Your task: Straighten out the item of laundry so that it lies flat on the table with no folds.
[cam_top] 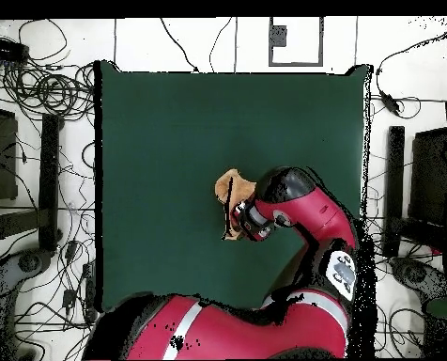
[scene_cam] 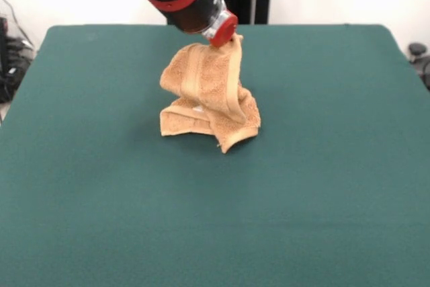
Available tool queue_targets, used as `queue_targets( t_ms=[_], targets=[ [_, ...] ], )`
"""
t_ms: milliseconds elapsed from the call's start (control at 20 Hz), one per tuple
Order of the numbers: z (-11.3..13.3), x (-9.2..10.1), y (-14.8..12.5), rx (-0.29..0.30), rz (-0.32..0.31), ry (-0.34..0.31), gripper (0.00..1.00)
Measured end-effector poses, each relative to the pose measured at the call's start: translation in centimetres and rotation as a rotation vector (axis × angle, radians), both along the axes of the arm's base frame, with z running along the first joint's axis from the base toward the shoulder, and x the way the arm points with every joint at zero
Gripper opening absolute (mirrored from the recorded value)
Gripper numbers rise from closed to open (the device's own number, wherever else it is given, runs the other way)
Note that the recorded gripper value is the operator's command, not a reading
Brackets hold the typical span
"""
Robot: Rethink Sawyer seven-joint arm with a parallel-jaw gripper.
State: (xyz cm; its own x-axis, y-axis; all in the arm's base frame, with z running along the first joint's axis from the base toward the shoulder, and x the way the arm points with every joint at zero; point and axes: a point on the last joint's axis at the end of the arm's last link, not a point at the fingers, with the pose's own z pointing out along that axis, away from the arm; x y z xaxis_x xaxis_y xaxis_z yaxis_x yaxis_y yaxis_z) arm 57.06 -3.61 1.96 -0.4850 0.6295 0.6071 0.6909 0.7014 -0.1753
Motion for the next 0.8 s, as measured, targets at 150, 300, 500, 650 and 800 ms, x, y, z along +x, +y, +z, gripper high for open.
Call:
queue_targets(
  t_ms=[150,300,500,650,800],
  targets=[
    [-0.1,0.0,0.2,0.009,-0.014,-0.001,0.0],
    [-0.1,0.3,0.5,0.02,-0.026,-0.006,0.0],
    [-0.2,0.8,1.2,0.04,-0.042,-0.016,0.0],
    [-0.3,0.9,1.3,0.045,-0.047,-0.019,0.0],
    [-0.3,0.9,1.4,0.049,-0.055,-0.018,0.0]
  ],
)
